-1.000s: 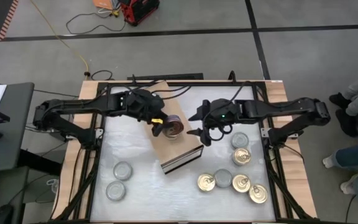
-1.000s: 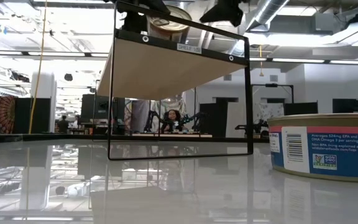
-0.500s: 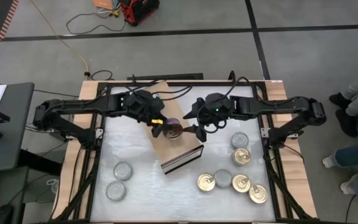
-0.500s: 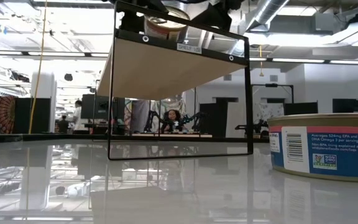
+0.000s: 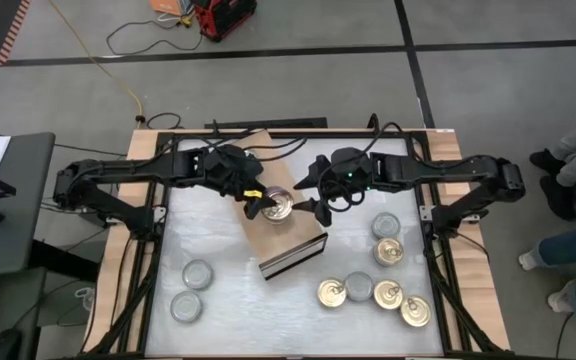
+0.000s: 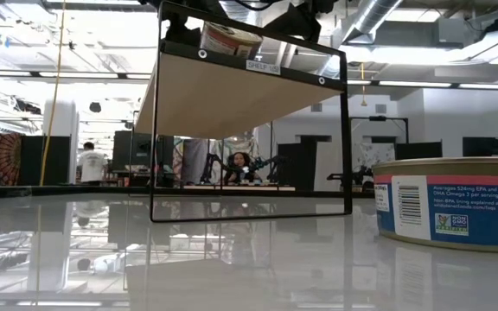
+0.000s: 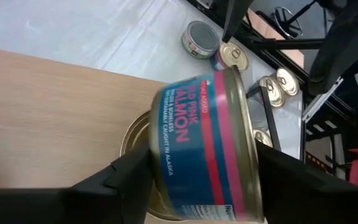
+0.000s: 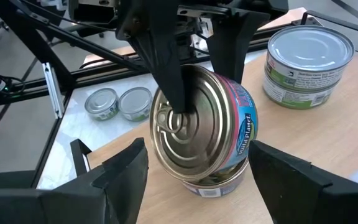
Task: Stack canned seafood by type on shelf
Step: Stack the blue tuna can on top of the other blue tuna can on the shelf
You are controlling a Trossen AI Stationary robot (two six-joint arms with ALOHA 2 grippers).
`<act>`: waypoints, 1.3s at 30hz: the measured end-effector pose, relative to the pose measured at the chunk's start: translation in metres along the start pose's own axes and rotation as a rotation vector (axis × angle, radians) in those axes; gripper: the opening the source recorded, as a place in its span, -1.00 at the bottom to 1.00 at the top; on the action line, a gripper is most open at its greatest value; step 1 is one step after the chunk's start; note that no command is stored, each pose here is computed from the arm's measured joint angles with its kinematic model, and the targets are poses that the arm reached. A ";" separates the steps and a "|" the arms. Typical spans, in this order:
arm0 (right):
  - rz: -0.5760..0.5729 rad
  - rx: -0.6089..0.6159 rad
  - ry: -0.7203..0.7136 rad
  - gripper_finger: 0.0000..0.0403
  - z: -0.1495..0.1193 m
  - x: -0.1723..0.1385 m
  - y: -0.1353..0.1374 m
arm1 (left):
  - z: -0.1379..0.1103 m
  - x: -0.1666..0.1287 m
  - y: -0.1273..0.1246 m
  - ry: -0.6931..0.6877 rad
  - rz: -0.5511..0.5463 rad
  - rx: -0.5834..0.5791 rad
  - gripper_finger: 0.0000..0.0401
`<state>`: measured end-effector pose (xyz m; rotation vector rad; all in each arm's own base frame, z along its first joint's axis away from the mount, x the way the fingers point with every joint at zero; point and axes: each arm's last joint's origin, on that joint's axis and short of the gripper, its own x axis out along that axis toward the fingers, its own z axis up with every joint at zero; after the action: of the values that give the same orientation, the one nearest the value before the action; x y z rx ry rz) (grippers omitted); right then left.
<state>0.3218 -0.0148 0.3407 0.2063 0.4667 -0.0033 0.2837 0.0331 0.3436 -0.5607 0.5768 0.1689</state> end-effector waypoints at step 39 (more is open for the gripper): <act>0.010 0.019 0.015 0.50 -0.001 0.000 0.000 | -0.002 -0.006 -0.001 0.082 -0.011 0.159 0.53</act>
<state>0.3213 -0.0144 0.3397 0.2279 0.4803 0.0035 0.2782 0.0311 0.3464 -0.4174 0.6601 0.0884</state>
